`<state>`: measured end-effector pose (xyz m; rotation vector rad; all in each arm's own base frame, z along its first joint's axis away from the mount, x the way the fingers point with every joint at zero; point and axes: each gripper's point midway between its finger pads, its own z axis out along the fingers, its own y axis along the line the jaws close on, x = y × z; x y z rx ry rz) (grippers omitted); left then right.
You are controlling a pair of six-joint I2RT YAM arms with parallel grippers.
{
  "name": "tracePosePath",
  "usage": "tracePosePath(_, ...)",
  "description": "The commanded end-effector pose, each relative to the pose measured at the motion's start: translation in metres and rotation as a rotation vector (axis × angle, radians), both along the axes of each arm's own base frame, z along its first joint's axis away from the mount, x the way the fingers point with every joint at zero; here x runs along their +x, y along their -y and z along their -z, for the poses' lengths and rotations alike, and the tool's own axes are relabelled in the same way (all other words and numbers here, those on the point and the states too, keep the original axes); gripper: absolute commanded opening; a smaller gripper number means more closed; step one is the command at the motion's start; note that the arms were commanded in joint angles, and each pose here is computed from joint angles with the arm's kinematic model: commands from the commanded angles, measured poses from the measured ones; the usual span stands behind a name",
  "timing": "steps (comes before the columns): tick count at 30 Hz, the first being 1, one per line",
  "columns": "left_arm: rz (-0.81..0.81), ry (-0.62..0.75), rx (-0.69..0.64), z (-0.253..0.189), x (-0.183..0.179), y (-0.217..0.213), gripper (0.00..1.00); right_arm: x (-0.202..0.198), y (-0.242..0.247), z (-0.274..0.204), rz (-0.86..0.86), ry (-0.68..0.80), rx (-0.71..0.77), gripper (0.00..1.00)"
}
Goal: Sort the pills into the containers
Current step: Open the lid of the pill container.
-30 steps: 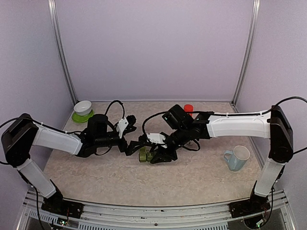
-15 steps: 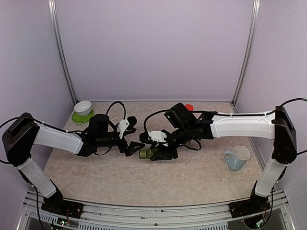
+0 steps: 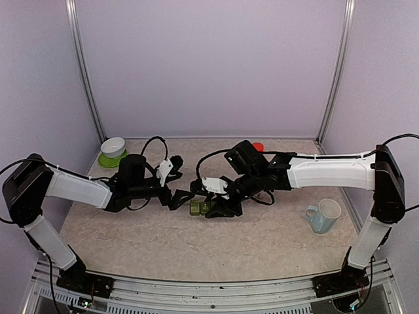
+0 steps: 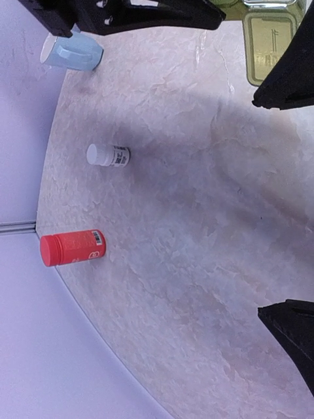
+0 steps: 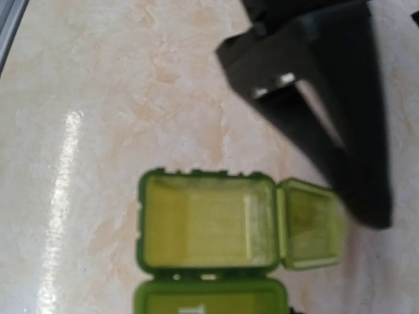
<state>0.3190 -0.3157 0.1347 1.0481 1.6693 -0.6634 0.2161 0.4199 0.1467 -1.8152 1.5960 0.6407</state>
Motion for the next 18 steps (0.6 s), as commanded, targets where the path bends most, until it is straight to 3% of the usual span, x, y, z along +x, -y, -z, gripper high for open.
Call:
tracePosePath(1, -0.079, 0.045, -0.051, -0.020, 0.012, -0.013, 0.99, -0.010, -0.005, -0.005, -0.034, -0.013, 0.016, 0.33)
tracePosePath(18, -0.413, 0.186, -0.198, -0.063, 0.030, -0.083, 0.99, 0.028, -0.005, 0.016, 0.088, 0.080, -0.044, 0.34)
